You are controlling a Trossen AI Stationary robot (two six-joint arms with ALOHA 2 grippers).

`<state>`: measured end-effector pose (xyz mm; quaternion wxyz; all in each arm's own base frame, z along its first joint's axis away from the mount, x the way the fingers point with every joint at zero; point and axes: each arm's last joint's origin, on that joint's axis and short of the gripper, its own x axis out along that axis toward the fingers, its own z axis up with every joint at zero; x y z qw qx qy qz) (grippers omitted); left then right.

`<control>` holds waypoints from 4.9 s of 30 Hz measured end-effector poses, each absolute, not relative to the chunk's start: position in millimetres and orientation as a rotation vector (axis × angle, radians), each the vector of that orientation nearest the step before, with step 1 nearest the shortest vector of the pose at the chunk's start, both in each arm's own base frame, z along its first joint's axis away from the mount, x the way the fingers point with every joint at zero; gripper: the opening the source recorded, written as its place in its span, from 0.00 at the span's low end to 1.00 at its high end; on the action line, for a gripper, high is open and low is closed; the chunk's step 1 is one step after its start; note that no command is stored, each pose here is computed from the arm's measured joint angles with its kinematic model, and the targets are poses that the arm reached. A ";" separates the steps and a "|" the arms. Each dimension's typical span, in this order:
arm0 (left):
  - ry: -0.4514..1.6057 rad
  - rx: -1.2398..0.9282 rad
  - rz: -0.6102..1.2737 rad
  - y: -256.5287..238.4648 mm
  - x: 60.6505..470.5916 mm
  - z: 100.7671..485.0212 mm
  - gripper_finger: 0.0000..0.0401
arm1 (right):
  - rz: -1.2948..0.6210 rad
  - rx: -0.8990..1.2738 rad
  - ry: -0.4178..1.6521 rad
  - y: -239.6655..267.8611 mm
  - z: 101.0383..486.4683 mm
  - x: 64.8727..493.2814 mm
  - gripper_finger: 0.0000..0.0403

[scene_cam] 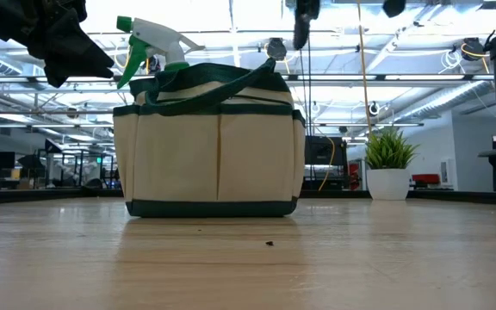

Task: Pick & Place Garden tools in Gardening bag
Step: Put the green shear scissors into the white gardening bag, then return to Home Position

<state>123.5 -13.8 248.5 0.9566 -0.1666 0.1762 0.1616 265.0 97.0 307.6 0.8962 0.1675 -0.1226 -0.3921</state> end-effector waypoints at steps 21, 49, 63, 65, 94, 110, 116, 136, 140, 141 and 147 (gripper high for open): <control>0.361 -0.322 0.326 -13.7 123.4 248.4 0.32 | -0.710 0.223 -0.134 98.7 277.8 342.1 0.13; 0.361 -0.294 0.329 -13.5 123.4 248.7 0.32 | -0.681 0.126 0.109 101.2 236.5 347.3 0.13; 0.361 -0.294 0.328 -13.5 123.5 248.6 0.32 | -0.668 0.112 0.149 103.8 213.5 356.3 0.13; 0.360 -0.294 0.329 -13.5 123.4 248.7 0.32 | -0.668 0.099 0.155 103.8 213.1 356.3 0.13; 0.363 -0.292 0.325 -13.6 123.4 248.6 0.32 | -0.464 0.013 0.297 107.6 205.9 355.8 0.49; 0.371 -0.297 0.299 -14.4 123.5 248.4 0.32 | -0.413 0.030 0.133 104.3 285.5 320.0 0.53; 0.387 -0.313 0.243 -16.1 123.9 248.2 0.32 | -0.371 0.038 0.188 96.5 304.1 297.0 0.41; 0.158 -0.148 0.001 -27.0 101.3 274.1 0.32 | -0.170 0.138 0.225 79.5 286.4 206.5 0.00; 0.128 -0.130 -0.049 -24.6 90.3 276.6 0.32 | -0.020 0.190 0.170 74.4 279.9 187.0 0.00; 0.127 -0.124 -0.063 -24.2 88.3 276.6 0.32 | 0.009 0.196 0.147 73.3 276.9 183.1 0.00; 0.134 -0.110 -0.083 -23.9 85.8 275.6 0.32 | 0.088 0.214 0.026 65.1 249.0 161.7 0.00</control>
